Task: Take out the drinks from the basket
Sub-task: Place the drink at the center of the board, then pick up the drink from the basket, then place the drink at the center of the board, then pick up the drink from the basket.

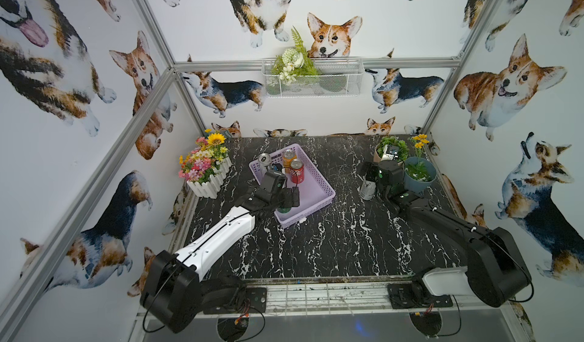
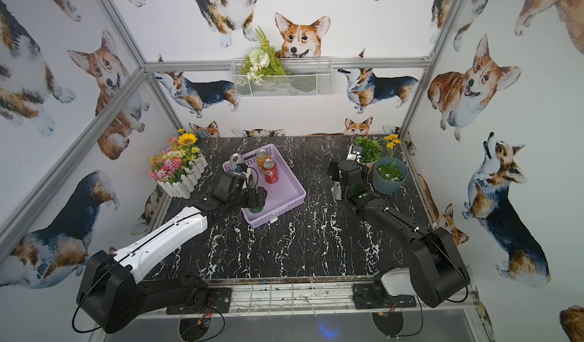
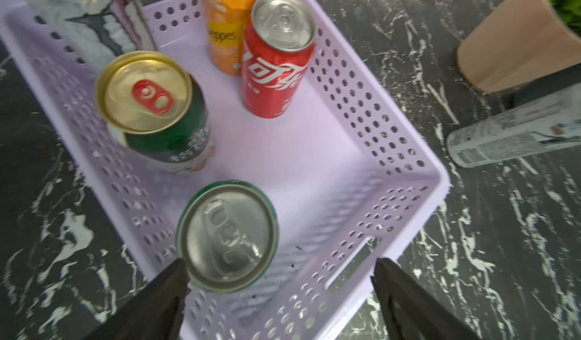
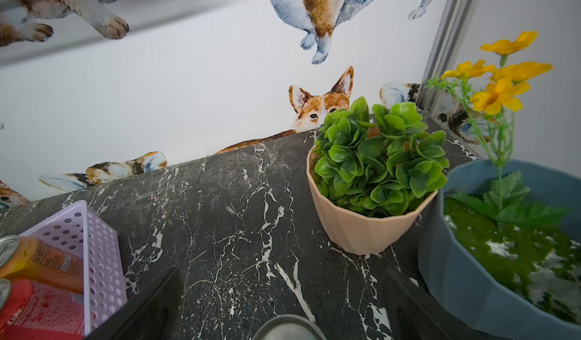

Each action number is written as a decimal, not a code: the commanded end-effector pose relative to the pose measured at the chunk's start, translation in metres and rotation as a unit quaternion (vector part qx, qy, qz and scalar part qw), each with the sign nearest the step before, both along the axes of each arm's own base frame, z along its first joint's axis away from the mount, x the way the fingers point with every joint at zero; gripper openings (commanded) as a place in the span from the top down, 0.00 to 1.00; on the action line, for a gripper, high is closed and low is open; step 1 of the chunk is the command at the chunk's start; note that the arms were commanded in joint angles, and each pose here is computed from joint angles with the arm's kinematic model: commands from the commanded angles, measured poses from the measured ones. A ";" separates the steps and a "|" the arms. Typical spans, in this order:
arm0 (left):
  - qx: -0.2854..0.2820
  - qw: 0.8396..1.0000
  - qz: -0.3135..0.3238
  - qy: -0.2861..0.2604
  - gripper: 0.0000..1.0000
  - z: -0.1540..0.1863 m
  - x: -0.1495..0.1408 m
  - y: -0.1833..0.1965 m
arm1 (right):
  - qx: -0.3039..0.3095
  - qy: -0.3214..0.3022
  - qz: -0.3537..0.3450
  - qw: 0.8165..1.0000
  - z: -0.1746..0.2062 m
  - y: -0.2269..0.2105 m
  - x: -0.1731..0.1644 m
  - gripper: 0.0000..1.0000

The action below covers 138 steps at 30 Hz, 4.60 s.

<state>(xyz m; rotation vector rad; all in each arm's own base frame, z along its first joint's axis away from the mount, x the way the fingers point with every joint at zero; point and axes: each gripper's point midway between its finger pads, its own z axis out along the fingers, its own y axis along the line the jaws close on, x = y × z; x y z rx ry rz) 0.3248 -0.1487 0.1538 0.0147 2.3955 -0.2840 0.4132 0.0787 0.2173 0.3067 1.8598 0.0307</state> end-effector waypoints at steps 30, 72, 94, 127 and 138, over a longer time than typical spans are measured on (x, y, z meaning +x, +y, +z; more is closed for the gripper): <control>0.034 0.996 0.069 0.044 0.19 -0.072 0.034 0.011 | 0.011 -0.026 0.000 1.000 0.011 -0.003 -0.007 0.00; -0.041 0.981 -0.192 0.001 1.00 -0.016 0.135 -0.272 | 0.012 -0.072 -0.086 0.994 0.035 -0.049 -0.035 0.00; 0.089 0.984 -0.155 -0.016 0.02 -0.049 0.137 -0.265 | 0.016 -0.096 -0.088 0.991 0.043 -0.058 -0.048 0.00; 0.038 0.986 0.157 -0.031 0.00 0.031 0.079 0.064 | 0.038 -0.089 -0.070 0.993 0.032 -0.052 -0.042 0.00; 0.018 0.988 0.154 -0.023 0.00 0.022 0.131 0.093 | 0.035 -0.092 -0.072 0.993 0.036 -0.054 -0.042 0.00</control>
